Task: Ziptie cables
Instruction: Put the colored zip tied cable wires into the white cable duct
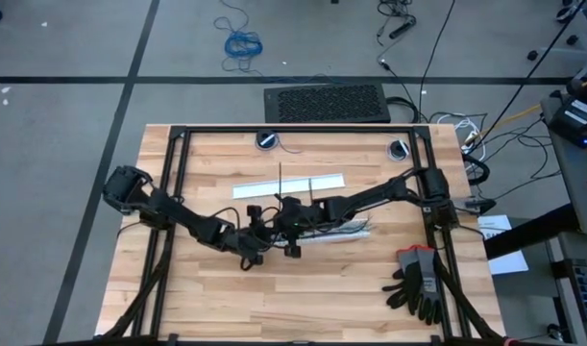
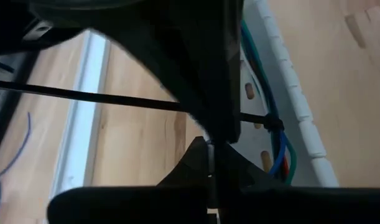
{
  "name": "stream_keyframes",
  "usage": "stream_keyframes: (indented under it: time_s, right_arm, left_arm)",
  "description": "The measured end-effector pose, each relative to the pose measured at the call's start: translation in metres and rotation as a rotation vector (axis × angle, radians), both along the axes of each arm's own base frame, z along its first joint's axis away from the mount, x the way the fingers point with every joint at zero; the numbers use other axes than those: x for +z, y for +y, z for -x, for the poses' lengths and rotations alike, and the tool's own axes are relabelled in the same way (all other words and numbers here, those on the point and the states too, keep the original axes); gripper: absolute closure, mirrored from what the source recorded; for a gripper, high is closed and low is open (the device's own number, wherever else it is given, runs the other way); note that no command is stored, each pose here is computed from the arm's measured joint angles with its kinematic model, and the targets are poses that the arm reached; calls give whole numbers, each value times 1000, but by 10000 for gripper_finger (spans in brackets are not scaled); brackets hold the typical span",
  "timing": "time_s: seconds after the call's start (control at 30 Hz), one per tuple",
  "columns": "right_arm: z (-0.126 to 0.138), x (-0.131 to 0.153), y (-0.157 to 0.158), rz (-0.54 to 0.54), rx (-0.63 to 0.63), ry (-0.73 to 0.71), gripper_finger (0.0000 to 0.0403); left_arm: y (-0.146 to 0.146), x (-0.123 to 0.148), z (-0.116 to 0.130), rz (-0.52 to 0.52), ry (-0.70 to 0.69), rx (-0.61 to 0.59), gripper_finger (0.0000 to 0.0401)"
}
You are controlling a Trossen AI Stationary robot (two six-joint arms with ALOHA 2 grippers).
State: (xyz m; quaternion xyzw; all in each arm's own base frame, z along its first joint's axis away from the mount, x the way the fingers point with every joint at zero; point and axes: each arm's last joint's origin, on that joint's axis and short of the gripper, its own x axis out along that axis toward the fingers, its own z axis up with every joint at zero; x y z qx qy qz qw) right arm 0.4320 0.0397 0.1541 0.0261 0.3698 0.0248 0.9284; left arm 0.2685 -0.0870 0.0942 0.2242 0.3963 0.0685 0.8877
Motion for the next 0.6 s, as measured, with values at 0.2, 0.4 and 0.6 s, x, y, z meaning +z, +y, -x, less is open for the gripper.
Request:
stream_keyframes:
  time_s: [0.2,0.4,0.6]
  right_arm:
    - [2,10,-1,33,3,-24,403]
    - [5,11,-2,83,-15,5,403]
    - [6,8,-3,115,-4,33,403]
  left_arm:
    - [-9,-7,2,-53,5,-6,397]
    - [-13,-8,4,-106,22,-68,397]
    - [-14,-8,4,-134,34,-99,397]
